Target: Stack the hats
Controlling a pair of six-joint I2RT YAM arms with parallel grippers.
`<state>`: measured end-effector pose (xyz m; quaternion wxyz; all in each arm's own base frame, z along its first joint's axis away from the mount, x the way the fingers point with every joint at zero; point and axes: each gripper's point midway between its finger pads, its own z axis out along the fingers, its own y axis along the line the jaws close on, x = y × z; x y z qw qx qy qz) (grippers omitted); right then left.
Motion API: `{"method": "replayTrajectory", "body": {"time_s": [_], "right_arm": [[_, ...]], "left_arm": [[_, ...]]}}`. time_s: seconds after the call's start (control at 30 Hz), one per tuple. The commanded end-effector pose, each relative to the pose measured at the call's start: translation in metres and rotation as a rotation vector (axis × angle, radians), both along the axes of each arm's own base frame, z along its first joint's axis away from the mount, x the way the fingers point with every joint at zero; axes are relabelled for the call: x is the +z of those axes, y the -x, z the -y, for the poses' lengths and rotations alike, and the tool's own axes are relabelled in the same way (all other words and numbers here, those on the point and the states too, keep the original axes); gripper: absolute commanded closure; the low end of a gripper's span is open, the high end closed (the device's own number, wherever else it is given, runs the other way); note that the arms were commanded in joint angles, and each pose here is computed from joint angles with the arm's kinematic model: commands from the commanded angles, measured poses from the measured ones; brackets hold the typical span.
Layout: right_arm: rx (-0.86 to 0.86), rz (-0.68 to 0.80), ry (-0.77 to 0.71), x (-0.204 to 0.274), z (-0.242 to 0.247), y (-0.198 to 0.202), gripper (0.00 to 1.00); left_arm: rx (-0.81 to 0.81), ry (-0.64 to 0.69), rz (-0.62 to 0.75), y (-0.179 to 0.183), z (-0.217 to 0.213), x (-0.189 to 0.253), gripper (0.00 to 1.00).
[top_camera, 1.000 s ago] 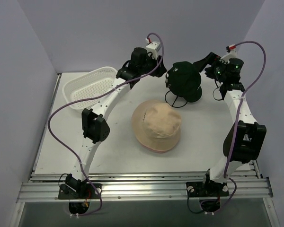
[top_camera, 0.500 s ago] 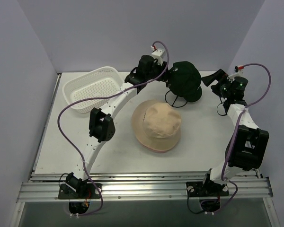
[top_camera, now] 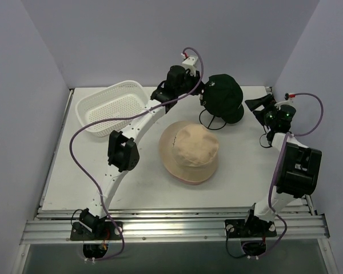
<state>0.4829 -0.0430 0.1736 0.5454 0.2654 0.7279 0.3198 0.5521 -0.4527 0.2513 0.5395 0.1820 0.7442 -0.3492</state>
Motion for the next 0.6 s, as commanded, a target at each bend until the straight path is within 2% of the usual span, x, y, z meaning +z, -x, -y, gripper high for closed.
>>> {"method": "replayTrajectory", "body": {"time_s": [0.0,0.07,0.13,0.23,0.27,0.57], "right_arm": [[0.0,0.117,-0.02,0.017,0.003,-0.007,0.21],[0.01,0.124,-0.044,0.011,0.002,-0.008,0.21],[0.005,0.116,-0.051,0.004,0.007,-0.01,0.21],[0.011,0.118,-0.074,-0.005,0.009,-0.012,0.21],[0.02,0.138,-0.074,-0.002,0.008,-0.013,0.21],[0.035,0.132,-0.102,-0.022,0.006,-0.021,0.21]], "left_arm": [[0.025,0.074,0.079,-0.009,-0.002,0.037,0.72],[0.035,0.071,0.078,-0.01,-0.003,0.035,0.65],[0.037,0.073,0.078,-0.012,-0.003,0.034,0.67],[0.038,0.084,0.075,-0.012,-0.002,0.034,0.95],[0.045,0.087,0.075,-0.013,-0.003,0.035,0.97],[0.058,0.095,0.056,-0.02,-0.008,0.029,0.98]]}}
